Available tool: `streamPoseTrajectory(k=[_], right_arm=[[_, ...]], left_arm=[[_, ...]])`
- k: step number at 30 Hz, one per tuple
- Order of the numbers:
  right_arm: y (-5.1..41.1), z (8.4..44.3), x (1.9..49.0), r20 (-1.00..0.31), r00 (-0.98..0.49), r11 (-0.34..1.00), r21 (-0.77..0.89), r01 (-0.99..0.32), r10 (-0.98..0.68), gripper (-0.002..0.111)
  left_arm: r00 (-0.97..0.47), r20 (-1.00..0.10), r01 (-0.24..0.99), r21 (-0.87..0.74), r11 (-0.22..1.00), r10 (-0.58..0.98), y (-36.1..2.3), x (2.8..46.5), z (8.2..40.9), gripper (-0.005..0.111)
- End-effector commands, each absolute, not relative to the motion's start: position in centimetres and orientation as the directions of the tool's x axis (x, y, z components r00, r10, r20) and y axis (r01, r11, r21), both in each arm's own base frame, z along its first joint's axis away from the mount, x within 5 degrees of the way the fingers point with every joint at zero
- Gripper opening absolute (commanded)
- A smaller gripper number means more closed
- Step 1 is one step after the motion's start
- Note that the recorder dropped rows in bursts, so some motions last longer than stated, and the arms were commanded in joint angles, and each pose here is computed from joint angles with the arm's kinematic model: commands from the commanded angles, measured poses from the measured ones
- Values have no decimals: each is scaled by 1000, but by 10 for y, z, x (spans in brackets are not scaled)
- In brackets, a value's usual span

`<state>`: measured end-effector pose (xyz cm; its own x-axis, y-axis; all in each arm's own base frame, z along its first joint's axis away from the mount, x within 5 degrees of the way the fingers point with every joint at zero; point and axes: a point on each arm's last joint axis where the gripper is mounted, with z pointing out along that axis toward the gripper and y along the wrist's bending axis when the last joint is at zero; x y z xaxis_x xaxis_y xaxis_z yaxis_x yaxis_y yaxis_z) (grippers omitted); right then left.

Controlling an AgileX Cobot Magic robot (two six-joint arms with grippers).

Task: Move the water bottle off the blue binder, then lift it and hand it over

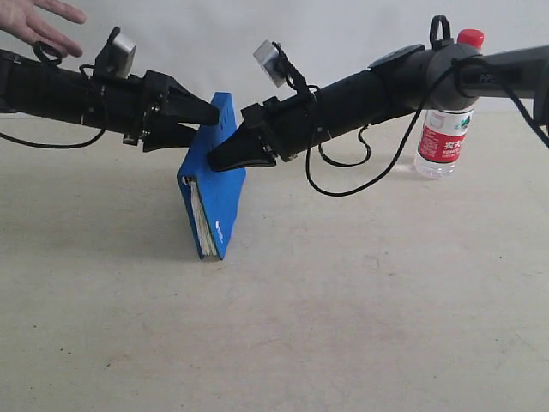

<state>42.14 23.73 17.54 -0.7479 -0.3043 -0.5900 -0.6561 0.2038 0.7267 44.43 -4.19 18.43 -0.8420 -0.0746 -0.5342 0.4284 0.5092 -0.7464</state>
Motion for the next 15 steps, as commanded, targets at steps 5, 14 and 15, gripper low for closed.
streamPoseTrajectory(k=[5, 14, 15], right_arm=[[255, 178, 417, -618, -728, 225, 695, -682, -297, 0], [271, 176, 411, -648, -694, 233, 656, -718, -313, 0], [271, 175, 413, -643, -702, 249, 658, -711, -305, 0]], left_arm=[[-869, -493, 403, -655, 640, 43, -34, 449, 187, 71], [-880, -473, 378, -637, 672, 46, -32, 449, 184, 71], [-880, -472, 378, -635, 674, 50, -32, 449, 184, 71]])
